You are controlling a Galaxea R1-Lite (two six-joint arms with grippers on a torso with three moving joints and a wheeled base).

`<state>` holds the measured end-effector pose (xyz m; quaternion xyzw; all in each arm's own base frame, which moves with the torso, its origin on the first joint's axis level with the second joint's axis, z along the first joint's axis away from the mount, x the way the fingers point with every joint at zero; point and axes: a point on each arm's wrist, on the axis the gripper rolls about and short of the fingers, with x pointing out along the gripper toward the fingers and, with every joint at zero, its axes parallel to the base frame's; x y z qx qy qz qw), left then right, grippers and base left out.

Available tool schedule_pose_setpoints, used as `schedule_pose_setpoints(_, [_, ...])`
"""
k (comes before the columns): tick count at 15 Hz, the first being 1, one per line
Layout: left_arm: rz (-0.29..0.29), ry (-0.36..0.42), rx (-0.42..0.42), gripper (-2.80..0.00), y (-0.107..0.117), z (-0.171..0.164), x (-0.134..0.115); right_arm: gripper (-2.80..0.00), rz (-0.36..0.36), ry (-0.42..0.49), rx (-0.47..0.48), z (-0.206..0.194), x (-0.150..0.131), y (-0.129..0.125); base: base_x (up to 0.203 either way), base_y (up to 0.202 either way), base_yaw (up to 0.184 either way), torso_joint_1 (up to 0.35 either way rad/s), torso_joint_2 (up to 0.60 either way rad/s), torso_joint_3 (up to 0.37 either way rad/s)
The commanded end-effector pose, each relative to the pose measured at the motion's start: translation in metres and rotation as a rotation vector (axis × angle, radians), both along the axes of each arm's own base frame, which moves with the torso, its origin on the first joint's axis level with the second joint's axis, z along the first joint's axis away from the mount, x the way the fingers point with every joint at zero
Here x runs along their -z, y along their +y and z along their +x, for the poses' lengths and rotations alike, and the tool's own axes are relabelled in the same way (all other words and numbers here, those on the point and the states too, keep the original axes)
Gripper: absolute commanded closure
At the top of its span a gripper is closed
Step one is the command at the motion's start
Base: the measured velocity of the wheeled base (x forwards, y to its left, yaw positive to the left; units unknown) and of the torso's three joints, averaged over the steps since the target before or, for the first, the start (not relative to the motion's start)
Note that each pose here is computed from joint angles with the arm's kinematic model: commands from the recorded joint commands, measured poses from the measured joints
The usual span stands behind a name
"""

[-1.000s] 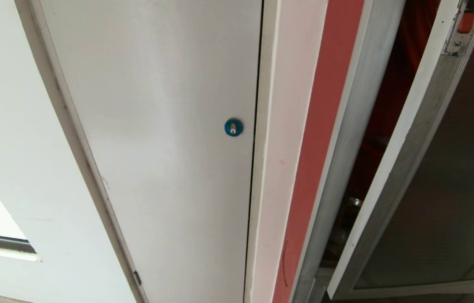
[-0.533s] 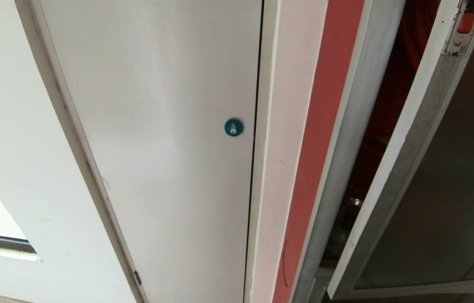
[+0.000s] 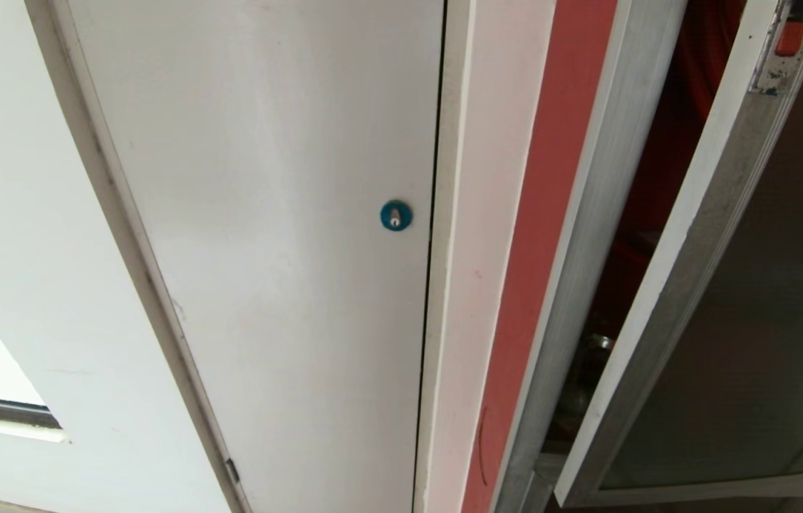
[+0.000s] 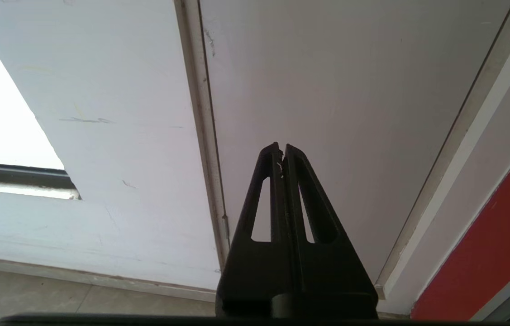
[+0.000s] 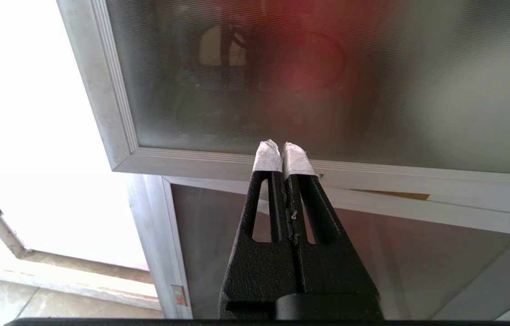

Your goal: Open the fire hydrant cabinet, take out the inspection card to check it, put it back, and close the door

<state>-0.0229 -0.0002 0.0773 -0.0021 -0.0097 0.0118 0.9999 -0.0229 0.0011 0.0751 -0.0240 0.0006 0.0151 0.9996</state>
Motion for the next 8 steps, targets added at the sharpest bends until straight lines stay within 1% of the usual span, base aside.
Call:
schedule_pose_setpoints(1, [0.003,0.007,-0.002,0.00,0.000,0.001,0.002,0.00,-0.001,0.000,0.000,0.000,0.000,0.000,0.000,0.000,0.000,0.000,0.00,0.000])
schedule_pose_setpoints(3, [0.018,0.008,-0.004,0.00,0.000,0.001,0.002,0.00,-0.001,0.000,0.000,0.000,0.000,0.000,0.000,0.000,0.000,0.000,0.00,0.000])
schedule_pose_setpoints(4, [0.010,-0.003,-0.004,0.00,0.000,0.000,-0.001,0.00,-0.001,0.001,0.000,0.000,0.000,0.000,0.000,0.000,0.000,0.000,0.00,0.000])
schedule_pose_setpoints(5, [0.001,-0.032,0.000,0.00,0.000,-0.002,-0.008,0.00,-0.001,0.000,0.000,0.000,0.000,0.000,0.000,0.000,0.000,0.000,0.00,0.000])
schedule_pose_setpoints(6, [-0.005,-0.071,0.009,0.00,0.000,-0.006,-0.019,0.00,-0.001,0.000,0.000,0.000,0.000,0.000,0.000,0.000,0.000,0.000,0.00,0.000])
schedule_pose_setpoints(7, [-0.007,-0.126,0.041,0.00,-0.001,-0.011,-0.038,0.00,-0.001,0.000,0.000,0.000,0.000,0.000,0.000,0.000,0.000,0.000,0.00,0.000])
schedule_pose_setpoints(8, [-0.005,-0.141,0.095,0.00,-0.002,-0.013,-0.056,0.00,-0.001,-0.001,0.000,0.000,0.000,0.000,0.000,0.000,0.000,0.000,0.00,0.000])
